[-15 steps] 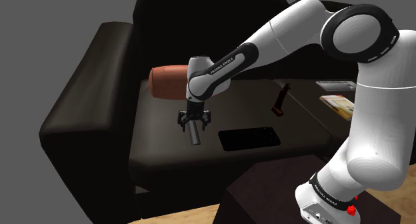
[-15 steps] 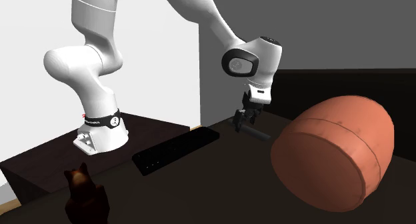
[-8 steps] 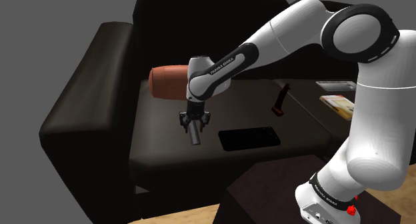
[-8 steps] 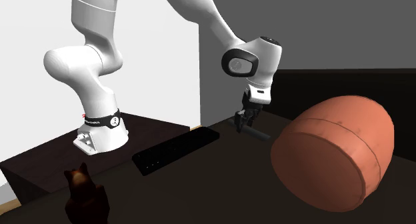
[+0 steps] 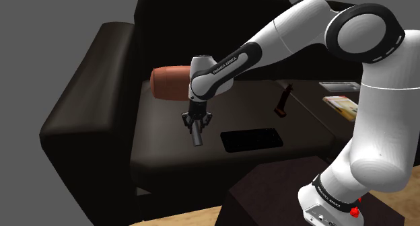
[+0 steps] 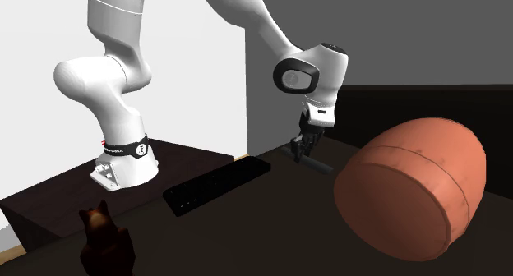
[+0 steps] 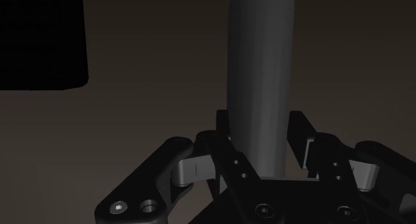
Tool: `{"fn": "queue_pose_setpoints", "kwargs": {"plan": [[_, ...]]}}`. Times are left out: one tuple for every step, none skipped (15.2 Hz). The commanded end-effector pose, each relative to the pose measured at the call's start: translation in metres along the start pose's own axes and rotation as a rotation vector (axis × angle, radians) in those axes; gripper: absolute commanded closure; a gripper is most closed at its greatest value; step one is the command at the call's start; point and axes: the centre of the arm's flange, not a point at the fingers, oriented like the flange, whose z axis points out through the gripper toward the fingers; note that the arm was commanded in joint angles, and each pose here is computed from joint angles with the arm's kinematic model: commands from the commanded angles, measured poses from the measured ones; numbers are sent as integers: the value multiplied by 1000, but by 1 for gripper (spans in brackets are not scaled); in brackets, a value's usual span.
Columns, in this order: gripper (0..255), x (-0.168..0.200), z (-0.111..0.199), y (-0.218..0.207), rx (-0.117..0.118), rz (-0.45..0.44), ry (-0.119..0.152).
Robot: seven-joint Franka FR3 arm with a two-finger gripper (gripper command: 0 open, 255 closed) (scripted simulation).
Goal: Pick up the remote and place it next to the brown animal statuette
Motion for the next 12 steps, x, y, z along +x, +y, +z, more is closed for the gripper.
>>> {"fn": "queue_pose_setpoints", "kwargs": {"plan": [[255,-2,6,-2,-2,-5,-7],[255,-3,1,-2,-2,-5,-7],[255,-4,-4,-2,-2,-5,-7],[255,-6,-9,-2,-2,-5,-7],[255,-7,-14,-2,-2,-5,-7],[255,-8,-20,-3,-2,-5,-7],[255,-9,-25,-3,-2,-5,-7],[255,-10,-30,-3,-2,-5,-7],[255,-11,-35,-3,-2,-5,-7],[255,-12,-40,-3,-2,-5,-7],[255,-13,-45,-4,-2,-5,-7],[255,-14,-51,-4,-2,-5,-7]]}}
